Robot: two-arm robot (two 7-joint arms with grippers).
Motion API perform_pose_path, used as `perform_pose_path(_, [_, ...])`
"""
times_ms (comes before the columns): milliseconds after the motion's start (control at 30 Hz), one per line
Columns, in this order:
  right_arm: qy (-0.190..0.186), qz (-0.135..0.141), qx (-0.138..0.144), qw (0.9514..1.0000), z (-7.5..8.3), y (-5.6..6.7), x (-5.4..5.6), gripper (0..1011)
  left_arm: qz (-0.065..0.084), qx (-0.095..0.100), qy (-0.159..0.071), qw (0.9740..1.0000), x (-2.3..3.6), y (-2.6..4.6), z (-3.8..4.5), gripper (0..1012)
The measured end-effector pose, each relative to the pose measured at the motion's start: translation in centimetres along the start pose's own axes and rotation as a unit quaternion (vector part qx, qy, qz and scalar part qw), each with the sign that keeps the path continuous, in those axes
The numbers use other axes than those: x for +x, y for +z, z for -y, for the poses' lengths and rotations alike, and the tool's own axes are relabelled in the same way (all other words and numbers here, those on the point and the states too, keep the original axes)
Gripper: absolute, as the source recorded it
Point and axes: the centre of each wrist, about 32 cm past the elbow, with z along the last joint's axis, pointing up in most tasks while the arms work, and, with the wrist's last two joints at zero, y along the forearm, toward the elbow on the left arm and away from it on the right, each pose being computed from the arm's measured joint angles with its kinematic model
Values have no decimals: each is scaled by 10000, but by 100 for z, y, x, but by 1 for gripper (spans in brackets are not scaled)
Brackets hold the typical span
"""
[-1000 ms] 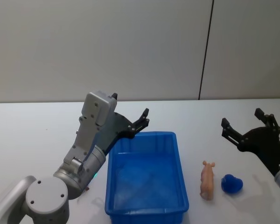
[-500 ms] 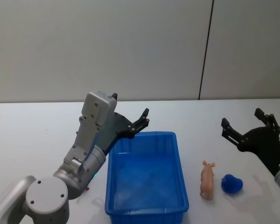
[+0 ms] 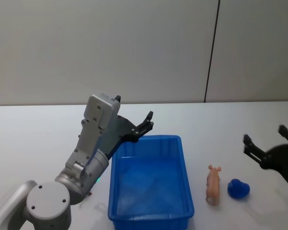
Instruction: Pick up the two dolls from the table and place them into the box.
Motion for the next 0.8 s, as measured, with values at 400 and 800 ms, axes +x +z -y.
perform_pose_path(400, [-292,100,-811,9962,350,-42,113,1001,0,0,0,10000,0,0,0,1001])
perform_pose_path(800, [-97,378,-1608,9862,433,-105,225,1001,0,0,0,10000,0,0,0,1001])
